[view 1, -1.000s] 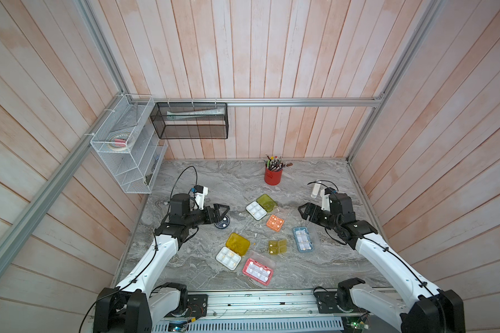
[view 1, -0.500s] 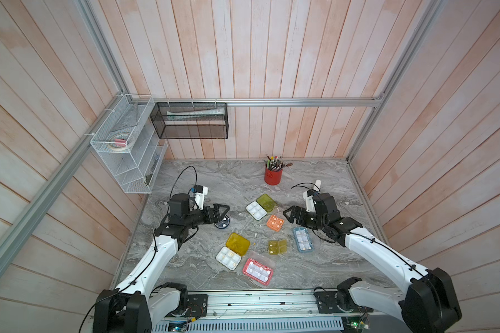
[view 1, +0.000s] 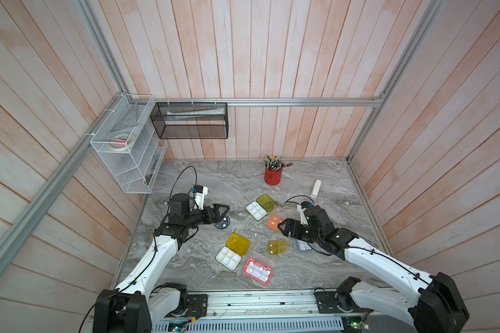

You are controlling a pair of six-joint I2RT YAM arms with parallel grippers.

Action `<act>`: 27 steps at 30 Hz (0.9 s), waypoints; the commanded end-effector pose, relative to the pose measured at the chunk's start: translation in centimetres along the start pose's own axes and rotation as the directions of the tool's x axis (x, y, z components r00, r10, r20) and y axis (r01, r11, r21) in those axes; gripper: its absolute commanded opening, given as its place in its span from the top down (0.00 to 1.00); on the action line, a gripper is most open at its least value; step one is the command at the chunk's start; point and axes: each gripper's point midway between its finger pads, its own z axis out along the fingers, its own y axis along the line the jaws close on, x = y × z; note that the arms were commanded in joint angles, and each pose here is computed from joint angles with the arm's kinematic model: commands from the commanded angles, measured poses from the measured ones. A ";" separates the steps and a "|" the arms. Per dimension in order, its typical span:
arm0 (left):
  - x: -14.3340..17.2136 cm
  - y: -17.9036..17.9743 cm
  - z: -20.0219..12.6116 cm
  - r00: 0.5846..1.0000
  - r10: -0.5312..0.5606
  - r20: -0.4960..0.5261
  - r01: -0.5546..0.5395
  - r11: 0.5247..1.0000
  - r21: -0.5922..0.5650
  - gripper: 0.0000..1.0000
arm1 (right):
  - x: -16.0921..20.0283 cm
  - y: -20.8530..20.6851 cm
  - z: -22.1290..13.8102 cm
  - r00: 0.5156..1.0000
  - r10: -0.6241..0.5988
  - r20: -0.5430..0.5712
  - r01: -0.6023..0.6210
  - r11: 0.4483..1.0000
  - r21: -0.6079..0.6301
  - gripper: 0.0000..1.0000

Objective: Close pillboxes
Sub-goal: Adjust the pillbox at the center of the board.

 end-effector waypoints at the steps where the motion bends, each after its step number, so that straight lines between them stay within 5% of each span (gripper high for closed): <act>1: -0.5 -0.4 -0.1 1.000 0.022 0.005 -0.022 1.000 0.005 0.00 | 0.5 -0.3 -0.1 0.999 0.038 0.007 -0.038 0.999 -0.005 0.09; 27: -0.4 -0.4 0.0 1.000 0.020 0.001 -0.020 1.000 0.010 0.00 | 4.6 -3.4 1.7 0.993 0.077 -0.085 -0.071 0.995 0.071 0.09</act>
